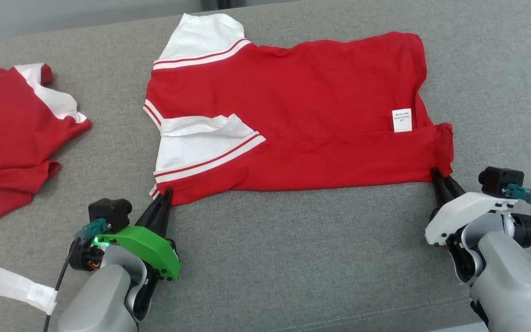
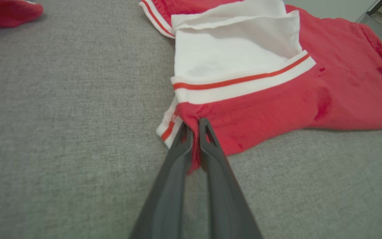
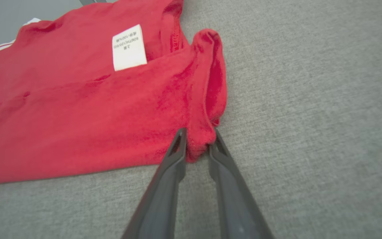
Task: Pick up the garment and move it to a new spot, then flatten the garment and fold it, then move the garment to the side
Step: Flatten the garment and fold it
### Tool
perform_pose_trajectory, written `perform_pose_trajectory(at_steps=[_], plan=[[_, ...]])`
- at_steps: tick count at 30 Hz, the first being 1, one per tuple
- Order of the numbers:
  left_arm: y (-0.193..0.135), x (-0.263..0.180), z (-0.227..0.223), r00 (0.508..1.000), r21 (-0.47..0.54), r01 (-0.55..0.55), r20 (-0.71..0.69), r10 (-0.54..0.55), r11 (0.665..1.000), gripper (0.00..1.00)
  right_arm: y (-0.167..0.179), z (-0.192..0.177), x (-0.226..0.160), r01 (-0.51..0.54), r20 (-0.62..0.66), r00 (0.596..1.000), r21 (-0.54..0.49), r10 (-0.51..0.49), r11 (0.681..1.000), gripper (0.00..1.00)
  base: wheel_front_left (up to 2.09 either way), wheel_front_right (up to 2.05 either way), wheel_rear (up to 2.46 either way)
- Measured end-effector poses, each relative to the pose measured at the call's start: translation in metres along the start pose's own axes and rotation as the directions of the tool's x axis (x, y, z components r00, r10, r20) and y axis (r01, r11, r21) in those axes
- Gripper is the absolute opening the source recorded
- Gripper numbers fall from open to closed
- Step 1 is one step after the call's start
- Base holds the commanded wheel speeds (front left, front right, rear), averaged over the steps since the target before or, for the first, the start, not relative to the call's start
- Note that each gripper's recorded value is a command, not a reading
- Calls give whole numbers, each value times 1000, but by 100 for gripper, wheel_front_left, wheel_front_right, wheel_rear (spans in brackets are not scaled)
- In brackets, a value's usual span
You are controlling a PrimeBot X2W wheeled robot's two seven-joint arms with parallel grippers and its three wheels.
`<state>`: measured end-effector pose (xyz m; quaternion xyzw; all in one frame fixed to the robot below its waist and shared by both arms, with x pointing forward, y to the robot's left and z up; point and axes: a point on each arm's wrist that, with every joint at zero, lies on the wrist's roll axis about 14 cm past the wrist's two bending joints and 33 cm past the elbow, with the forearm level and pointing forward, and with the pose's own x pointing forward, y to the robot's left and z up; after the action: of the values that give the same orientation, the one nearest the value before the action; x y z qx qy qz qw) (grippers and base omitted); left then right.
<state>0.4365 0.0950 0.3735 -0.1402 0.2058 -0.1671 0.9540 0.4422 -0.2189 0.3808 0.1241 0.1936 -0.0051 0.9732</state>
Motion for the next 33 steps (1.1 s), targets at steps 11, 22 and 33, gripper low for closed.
perform_pose_trajectory(at_steps=[11,22,33], plan=[[7,-32,30,991,-27,-30,128,33,999,0,20,17,-20,-68,91,994,16,66,998,0,0,0,0],[-2,-86,1,986,-56,-87,137,94,995,0,17,3,-62,-104,102,989,-20,105,994,0,0,0,0],[-15,-105,-25,989,-103,-101,97,111,990,100,13,-16,-86,-71,64,996,57,67,996,100,0,0,0]])
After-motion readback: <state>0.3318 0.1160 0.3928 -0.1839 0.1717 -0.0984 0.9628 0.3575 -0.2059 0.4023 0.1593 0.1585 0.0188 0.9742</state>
